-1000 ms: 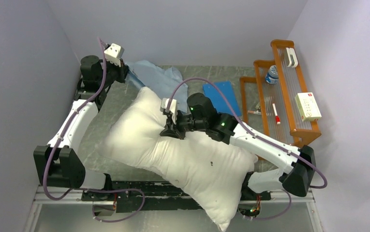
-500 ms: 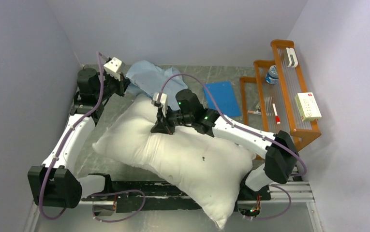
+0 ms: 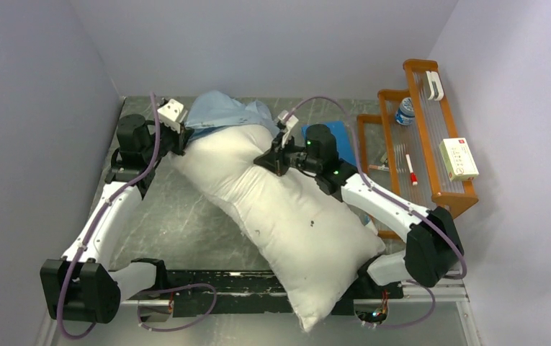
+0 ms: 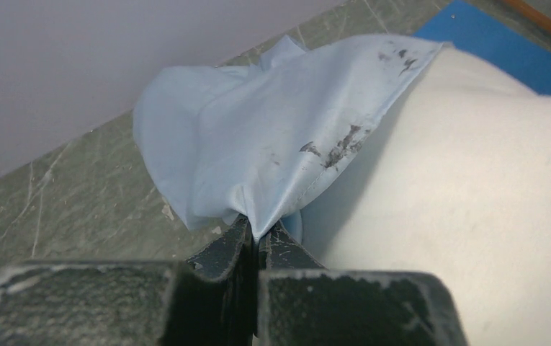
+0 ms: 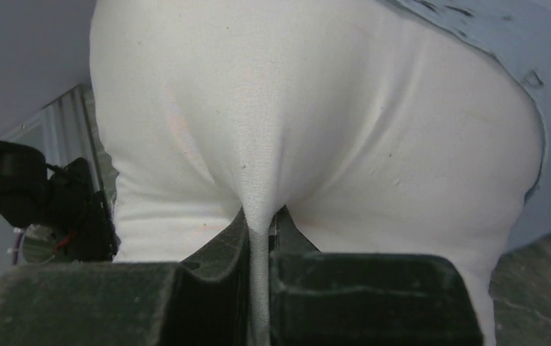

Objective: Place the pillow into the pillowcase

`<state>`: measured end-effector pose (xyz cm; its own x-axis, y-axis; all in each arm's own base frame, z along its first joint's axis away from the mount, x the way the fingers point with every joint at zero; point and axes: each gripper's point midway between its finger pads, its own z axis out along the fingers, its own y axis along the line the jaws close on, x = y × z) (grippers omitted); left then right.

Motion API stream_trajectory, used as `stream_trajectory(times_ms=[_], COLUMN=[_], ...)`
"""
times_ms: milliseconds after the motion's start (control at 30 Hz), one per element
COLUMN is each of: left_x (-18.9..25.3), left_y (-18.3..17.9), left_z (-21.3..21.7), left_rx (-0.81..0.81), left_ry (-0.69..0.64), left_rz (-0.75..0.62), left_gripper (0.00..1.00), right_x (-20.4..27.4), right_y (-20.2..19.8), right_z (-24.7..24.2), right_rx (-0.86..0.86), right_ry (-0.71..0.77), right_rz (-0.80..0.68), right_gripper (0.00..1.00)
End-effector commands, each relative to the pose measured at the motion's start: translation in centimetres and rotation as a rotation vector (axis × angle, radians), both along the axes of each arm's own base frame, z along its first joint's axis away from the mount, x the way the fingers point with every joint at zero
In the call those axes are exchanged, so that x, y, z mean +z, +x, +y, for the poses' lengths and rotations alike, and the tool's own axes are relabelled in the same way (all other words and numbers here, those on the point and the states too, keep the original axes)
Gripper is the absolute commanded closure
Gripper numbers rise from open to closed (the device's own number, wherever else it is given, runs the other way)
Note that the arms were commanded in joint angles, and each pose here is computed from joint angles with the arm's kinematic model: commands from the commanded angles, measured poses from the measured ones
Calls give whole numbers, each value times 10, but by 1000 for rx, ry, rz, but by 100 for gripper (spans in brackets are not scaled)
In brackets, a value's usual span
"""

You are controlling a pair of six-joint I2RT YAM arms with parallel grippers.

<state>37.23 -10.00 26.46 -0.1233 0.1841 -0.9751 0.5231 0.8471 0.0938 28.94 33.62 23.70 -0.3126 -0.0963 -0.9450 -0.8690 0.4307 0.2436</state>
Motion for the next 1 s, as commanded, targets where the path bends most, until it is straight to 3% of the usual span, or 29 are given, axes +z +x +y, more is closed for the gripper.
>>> stream_trajectory(times_ms=[0, 267, 467, 667, 833, 967], left_x=[13, 27, 17, -26, -32, -41], left_y=[8, -10, -13, -10, -5, -11], left_z=[8, -17, -9, 4, 30, 18], left_rx=[25, -131, -81, -18, 135, 84], left_ry=[34, -11, 9, 71, 106, 68], left_rz=[-61, -125, -78, 154, 123, 171], left_gripper=[95, 95, 95, 95, 95, 93], right_x=[48, 36, 33, 28, 41, 49], right_y=[24, 75, 115, 139, 136, 137], right_z=[-28, -43, -52, -65, -80, -89], right_rx=[-150, -373, -564, -719, -769, -806], right_ry=[159, 236, 280, 382, 455, 502], right_rz=[-84, 95, 135, 176, 134, 116], right_gripper=[100, 100, 100, 100, 100, 100])
